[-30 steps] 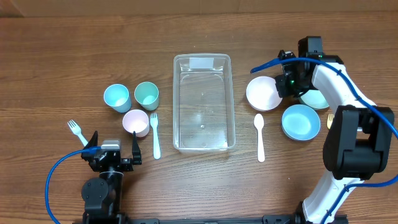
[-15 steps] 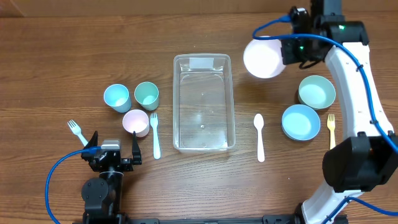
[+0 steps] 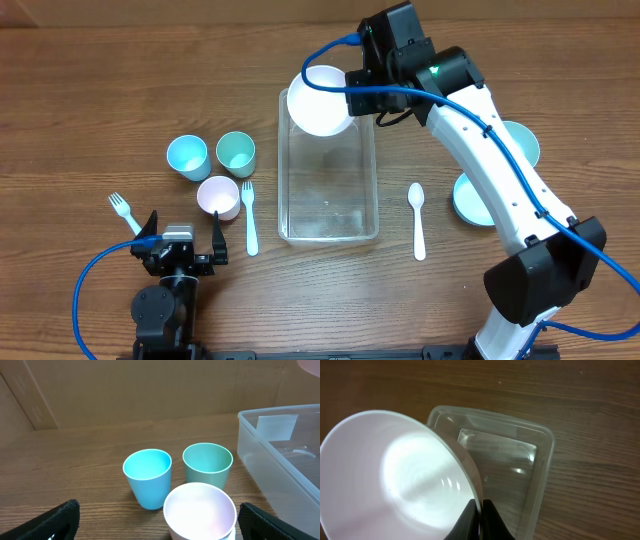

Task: Pack container
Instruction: 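Carry the white bowl into the clear container and release it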

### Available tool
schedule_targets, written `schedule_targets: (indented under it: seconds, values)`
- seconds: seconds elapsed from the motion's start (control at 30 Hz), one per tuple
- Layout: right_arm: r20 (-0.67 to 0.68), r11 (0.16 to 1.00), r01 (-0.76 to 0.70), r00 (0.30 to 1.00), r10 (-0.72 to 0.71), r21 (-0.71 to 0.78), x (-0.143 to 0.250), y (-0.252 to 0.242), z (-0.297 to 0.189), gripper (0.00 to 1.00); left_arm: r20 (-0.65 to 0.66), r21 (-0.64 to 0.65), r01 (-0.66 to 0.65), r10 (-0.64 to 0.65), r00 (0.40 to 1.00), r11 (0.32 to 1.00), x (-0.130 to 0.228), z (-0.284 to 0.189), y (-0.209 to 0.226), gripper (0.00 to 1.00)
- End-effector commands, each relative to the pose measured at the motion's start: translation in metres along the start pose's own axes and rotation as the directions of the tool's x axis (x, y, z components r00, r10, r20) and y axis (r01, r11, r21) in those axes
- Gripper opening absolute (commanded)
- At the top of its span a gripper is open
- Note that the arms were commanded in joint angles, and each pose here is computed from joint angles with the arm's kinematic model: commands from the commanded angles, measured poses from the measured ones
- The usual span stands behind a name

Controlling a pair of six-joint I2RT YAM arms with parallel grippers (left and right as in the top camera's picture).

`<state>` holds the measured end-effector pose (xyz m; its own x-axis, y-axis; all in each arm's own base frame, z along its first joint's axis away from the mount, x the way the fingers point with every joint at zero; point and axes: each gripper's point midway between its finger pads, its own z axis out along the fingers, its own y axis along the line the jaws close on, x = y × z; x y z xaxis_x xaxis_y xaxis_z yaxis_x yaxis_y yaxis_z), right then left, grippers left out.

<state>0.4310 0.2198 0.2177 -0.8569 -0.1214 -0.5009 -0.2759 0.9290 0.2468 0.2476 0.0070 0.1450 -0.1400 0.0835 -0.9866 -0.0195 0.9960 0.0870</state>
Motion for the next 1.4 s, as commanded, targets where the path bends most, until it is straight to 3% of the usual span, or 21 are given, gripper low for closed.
schedule_targets:
  seconds: [0.0, 0.37, 0.63, 0.93, 1.0, 1.03, 1.07, 1.13, 1.37]
  values:
    - [0.025, 0.990, -0.138, 0.990, 0.137, 0.034, 0.007, -0.007, 0.014, 0.04, 0.003, 0.006, -0.022, 0.022, 1.000, 1.000, 0.001, 0.000, -0.001, 1.00]
    - [0.053, 0.973, -0.216, 0.976, 0.212, 0.083, 0.021, -0.026, 0.054, 0.04, 0.003, 0.006, -0.022, 0.022, 1.000, 1.000, 0.001, 0.000, -0.001, 1.00]
    - [-0.070, 0.964, -0.226, 0.969, 0.237, 0.141, 0.054, -0.036, 0.113, 0.04, 0.003, 0.006, -0.022, 0.022, 1.000, 1.000, 0.001, 0.000, -0.001, 1.00]
    - [-0.083, 0.964, -0.224, 0.968, 0.237, 0.147, 0.058, -0.037, 0.121, 0.04, 0.003, 0.006, -0.022, 0.022, 1.000, 1.000, 0.001, 0.000, -0.001, 1.00]
    - [-0.085, 0.963, -0.223, 0.968, 0.237, 0.148, 0.059, -0.037, 0.121, 0.14, 0.003, 0.006, -0.022, 0.022, 1.000, 1.000, 0.001, 0.000, -0.001, 1.00]
    - [-0.085, 0.964, -0.224, 0.968, 0.237, 0.147, 0.059, -0.037, 0.121, 0.29, 0.003, 0.006, -0.022, 0.022, 1.000, 1.000, 0.001, 0.000, -0.001, 1.00]
    - [-0.084, 0.964, -0.224, 0.968, 0.237, 0.147, 0.058, -0.037, 0.121, 0.38, 0.003, 0.006, -0.022, 0.022, 1.000, 1.000, 0.001, 0.000, -0.001, 1.00]
    - [-0.083, 0.965, -0.220, 0.969, 0.233, 0.143, 0.057, -0.036, 0.121, 0.48, 0.003, 0.006, -0.022, 0.022, 1.000, 1.000, 0.001, 0.000, -0.001, 1.00]
    - [-0.030, 0.976, -0.195, 0.980, 0.199, 0.094, 0.023, -0.020, 0.086, 0.54, 0.003, 0.006, -0.022, 0.022, 1.000, 1.000, 0.001, 0.000, -0.001, 1.00]
